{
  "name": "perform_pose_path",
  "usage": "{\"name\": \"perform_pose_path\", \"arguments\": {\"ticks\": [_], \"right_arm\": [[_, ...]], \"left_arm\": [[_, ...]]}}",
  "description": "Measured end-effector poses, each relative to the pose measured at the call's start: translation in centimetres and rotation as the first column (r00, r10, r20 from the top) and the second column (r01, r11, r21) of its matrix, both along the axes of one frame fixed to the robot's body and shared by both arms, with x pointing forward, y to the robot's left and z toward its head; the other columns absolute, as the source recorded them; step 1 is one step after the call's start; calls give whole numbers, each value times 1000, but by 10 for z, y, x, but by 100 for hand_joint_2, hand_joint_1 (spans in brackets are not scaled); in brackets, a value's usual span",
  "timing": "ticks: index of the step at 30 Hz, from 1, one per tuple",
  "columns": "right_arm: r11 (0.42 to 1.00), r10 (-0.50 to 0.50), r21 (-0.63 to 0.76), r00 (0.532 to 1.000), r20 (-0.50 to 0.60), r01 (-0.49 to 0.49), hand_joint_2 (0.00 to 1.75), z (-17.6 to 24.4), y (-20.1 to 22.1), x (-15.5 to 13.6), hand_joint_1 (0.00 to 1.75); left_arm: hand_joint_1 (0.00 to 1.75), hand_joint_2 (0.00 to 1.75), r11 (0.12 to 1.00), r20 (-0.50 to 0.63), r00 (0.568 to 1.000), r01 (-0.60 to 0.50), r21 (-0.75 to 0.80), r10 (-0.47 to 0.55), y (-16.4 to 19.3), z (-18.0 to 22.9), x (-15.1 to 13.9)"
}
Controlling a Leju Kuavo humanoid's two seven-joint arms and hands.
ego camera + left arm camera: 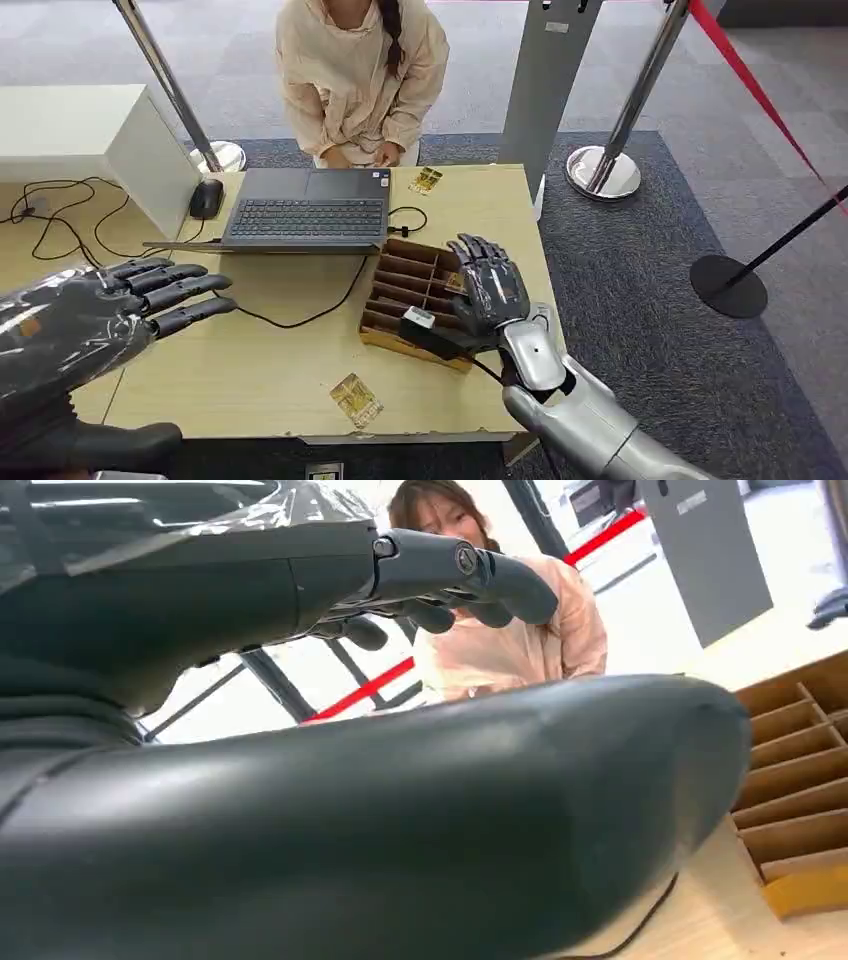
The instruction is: Pass the card to the sensor for recognition and then transmit it.
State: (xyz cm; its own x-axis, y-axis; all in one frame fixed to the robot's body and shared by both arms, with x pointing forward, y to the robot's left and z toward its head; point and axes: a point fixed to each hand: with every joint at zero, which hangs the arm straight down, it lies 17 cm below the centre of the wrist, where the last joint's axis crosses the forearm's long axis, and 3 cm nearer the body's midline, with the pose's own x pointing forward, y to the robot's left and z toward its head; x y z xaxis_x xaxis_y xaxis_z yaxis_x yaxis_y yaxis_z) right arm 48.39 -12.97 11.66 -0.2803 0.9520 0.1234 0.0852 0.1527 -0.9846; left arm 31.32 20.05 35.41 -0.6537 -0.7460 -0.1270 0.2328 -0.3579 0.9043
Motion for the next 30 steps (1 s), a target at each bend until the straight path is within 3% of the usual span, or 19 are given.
{"name": "perform_pose_path", "arguments": {"ticks": [1, 6, 23, 28, 30], "right_arm": [[1000, 0, 1, 1000, 1, 0, 175, 1, 0, 0, 127], [1000, -2, 2, 1000, 2, 2, 175, 1, 0, 0, 129], [1000, -6, -3, 1000, -4, 6, 175, 0, -1, 0, 105], [1000, -5, -4, 1000, -8, 5, 175, 0, 0, 0, 79], [1000, -9, -6, 1000, -12, 9, 175, 0, -1, 0, 77]], "left_arm": [[0, 0, 1000, -1, 1000, 0, 0, 0, 0, 0, 0], [0, 0, 1000, -7, 1000, -3, -4, 3, 0, 0, 0], [0, 0, 1000, -17, 1000, -14, -16, 13, 0, 0, 2], [0, 0, 1000, -16, 1000, -15, -19, 15, 0, 0, 2], [0, 0, 1000, -19, 1000, -15, -20, 15, 0, 0, 2]]}}
